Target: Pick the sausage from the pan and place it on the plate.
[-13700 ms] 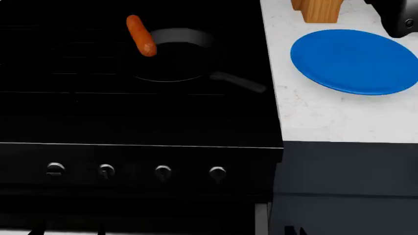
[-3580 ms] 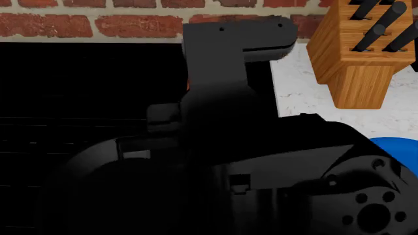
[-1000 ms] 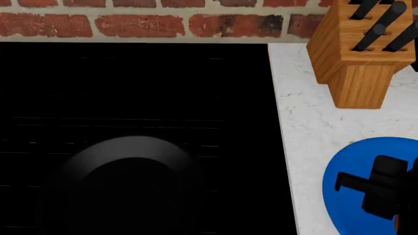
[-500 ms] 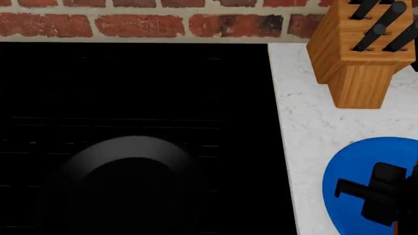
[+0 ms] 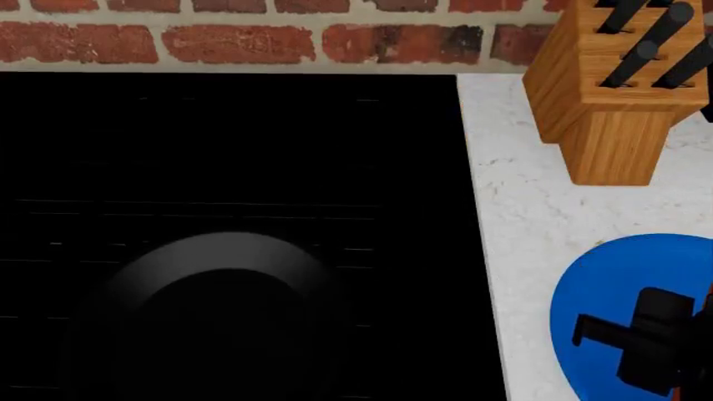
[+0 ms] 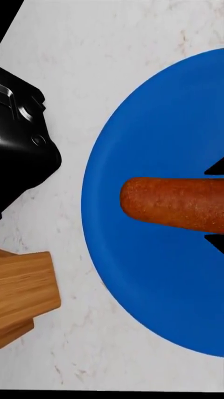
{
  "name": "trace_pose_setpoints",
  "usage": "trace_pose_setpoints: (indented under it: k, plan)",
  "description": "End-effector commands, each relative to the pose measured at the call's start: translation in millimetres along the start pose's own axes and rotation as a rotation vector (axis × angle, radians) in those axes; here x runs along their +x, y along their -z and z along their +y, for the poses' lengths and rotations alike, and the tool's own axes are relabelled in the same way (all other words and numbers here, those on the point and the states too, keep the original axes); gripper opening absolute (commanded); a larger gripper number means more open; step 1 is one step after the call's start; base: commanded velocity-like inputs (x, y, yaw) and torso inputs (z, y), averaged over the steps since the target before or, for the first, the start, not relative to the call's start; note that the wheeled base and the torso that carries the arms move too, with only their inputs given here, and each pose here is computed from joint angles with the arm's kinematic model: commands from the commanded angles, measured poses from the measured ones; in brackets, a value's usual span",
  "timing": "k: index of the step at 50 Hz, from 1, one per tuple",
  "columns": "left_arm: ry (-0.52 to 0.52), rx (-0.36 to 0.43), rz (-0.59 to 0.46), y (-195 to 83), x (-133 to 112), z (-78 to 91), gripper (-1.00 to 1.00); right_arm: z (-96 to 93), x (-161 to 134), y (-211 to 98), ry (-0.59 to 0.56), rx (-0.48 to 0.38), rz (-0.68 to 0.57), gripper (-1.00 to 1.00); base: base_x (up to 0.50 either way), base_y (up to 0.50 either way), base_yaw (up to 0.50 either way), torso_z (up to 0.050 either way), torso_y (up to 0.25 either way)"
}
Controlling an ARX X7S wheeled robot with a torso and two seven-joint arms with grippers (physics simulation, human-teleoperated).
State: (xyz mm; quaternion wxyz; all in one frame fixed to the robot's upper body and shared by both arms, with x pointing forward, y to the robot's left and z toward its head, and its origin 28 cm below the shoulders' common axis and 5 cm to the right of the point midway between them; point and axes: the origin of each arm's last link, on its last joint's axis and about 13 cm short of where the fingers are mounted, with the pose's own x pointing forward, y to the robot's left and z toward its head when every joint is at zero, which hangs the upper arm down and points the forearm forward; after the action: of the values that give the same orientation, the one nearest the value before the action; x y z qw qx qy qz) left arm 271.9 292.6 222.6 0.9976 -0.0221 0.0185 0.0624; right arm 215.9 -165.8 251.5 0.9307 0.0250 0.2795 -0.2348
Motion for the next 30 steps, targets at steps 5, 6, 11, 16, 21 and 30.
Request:
trace_pose_setpoints:
  k: [5,6,11,16,21,30]
  plan:
    - [-0.004,-0.003,0.004,2.6,-0.6,1.9,1.00,-0.4,1.5,0.8,0.001,-0.010,-0.003,-1.00,0.00,0.00,0.00,0.000,0.000]
    - [-0.005,-0.004,0.005,2.4,-0.5,2.0,1.00,-0.6,1.7,0.9,0.002,-0.009,-0.002,-1.00,0.00,0.00,0.00,0.000,0.000]
    - [-0.005,-0.005,0.006,3.6,-1.2,2.2,1.00,-0.7,1.6,2.2,0.005,-0.008,0.001,-1.00,0.00,0.00,0.00,0.000,0.000]
    - [-0.007,-0.008,0.006,4.6,-1.6,3.6,1.00,-1.1,1.7,2.5,0.003,-0.006,0.004,-1.00,0.00,0.00,0.00,0.000,0.000]
    - [-0.009,-0.009,0.008,5.7,-1.7,4.4,1.00,-0.8,2.9,4.3,0.004,-0.009,0.009,-1.00,0.00,0.00,0.00,0.000,0.000]
    - [-0.011,-0.011,0.009,6.4,-1.9,4.8,1.00,-1.0,4.5,7.0,0.002,-0.007,0.018,-1.00,0.00,0.00,0.00,-0.001,0.000]
